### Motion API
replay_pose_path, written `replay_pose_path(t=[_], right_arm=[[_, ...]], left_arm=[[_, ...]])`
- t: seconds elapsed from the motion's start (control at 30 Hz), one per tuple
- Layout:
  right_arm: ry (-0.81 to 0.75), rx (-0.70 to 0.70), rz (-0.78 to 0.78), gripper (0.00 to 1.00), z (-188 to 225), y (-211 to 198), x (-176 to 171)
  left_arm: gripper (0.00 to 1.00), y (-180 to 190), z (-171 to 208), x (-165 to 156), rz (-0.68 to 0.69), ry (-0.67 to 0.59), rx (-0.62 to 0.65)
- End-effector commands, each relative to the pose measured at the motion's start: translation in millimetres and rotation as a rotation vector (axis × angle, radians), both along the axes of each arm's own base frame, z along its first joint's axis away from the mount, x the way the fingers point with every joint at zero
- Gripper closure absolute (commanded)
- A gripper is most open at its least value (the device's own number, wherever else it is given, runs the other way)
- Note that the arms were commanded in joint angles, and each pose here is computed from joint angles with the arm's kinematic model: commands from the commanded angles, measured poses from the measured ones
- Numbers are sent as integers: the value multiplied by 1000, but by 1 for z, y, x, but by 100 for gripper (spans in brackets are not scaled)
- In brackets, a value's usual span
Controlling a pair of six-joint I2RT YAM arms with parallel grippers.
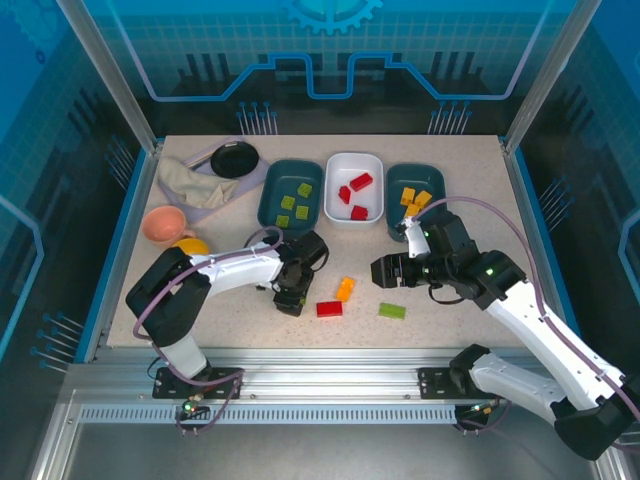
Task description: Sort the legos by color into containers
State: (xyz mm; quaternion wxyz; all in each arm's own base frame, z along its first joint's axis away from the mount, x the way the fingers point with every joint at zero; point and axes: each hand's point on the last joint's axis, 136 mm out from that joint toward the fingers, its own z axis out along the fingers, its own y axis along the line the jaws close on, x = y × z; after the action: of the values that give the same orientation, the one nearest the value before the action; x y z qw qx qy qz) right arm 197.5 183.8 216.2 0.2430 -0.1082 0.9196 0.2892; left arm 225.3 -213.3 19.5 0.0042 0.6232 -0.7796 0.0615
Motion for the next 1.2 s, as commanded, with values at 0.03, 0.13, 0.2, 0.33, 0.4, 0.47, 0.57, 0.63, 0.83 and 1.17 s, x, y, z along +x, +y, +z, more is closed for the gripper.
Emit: replay_pose_path(t=[0.03,0.13,0.2,0.33,0.4,0.47,0.57,0.63,0.83,1.17], right_arm=[[-11,30,26,27,6,6,5],[-7,32,26,27,5,7,7],[-4,33,26,27,5,8,8],[-3,37,26,27,5,10,10],[-1,39,26,27,4,11,11],[-4,40,21,27,5,11,12],[-15,39,13,27,8,9,14],[-27,40,5,27,12,8,15],[-122,104,-41,27,45,6,30],[-238,365,-134,23,102,32,97]], left_arm=[[44,11,-16,2,70,-10,20],[51,13,-18,3,67,-8,27],[56,16,-19,2,63,-7,34],[65,16,-21,2,54,-12,31],[67,15,-19,2,46,-15,28],[68,13,-12,4,28,-23,24],[68,8,10,8,-22,-48,16],[68,3,34,14,-75,-94,9],[69,3,116,49,-303,-241,72],[69,32,170,166,-600,-387,160]])
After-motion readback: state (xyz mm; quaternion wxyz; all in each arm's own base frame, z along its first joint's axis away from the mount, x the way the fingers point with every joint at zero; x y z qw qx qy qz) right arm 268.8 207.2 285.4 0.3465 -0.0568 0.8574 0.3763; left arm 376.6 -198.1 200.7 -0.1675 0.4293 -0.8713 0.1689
